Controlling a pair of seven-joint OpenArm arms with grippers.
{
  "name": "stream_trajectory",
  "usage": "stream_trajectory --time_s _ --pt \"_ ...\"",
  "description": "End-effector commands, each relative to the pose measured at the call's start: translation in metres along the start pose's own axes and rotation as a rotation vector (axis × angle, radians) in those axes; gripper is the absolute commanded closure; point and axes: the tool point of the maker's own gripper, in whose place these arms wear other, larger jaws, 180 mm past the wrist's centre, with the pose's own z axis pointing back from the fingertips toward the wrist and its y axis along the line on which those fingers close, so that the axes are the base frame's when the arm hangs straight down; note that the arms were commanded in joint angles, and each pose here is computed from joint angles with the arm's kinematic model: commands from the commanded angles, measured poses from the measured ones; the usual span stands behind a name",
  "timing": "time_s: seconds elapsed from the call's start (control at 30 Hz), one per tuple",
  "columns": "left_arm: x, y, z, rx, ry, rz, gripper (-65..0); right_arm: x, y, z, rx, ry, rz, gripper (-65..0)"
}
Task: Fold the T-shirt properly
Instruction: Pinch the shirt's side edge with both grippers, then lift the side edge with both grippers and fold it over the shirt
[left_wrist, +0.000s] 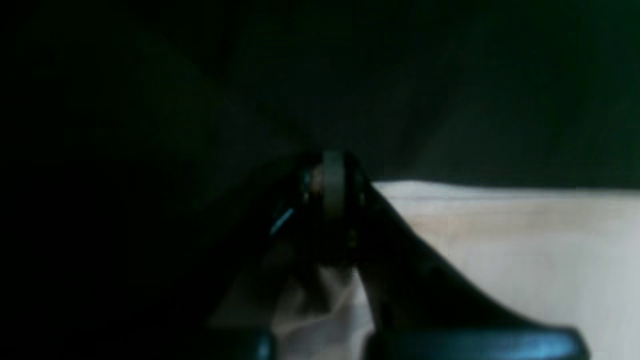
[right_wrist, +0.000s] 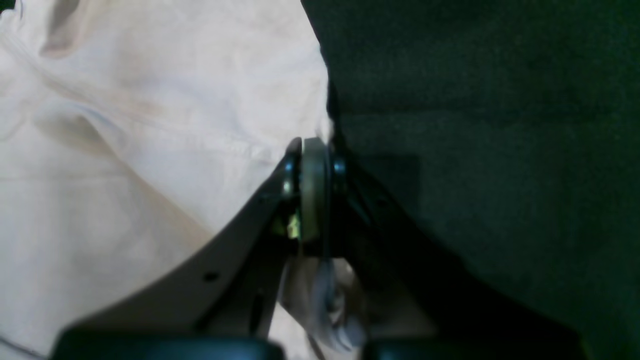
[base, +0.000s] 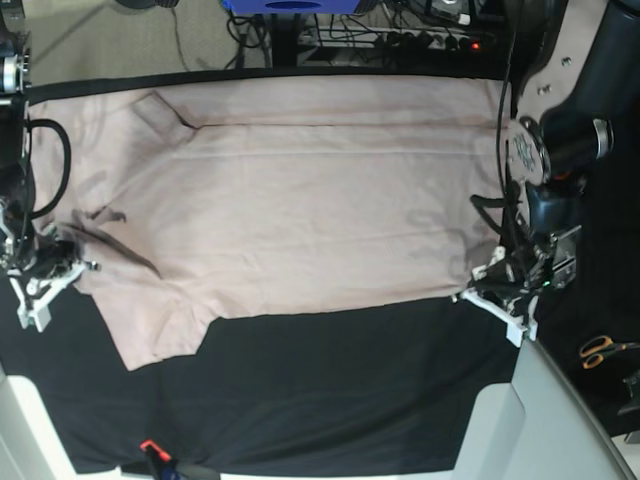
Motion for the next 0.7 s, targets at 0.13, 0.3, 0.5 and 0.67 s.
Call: stream_trajectory --time_s 0.13,0.3,0.5,0.67 --pt "0.043 0.020 0.031 0.060 -0.110 -0.099 0.0 0.034 -0.006 0.009 -0.006 -0.100 0.004 0.0" --pt "0.044 0.025 0.046 0.085 -0.132 -0.151 0.0 0.048 -0.008 0.011 -0.008 -0.179 0.007 0.0" --pt "0.042 0.023 0.048 0.076 -0.141 -0.147 0.0 0.057 -0.008 0.013 -0.008 -0.223 0.006 0.0" --pt "0.046 0.033 0.056 0.033 -0.180 -0.052 0.0 0.061 -0.002 0.015 0.023 -0.257 0.027 0.0"
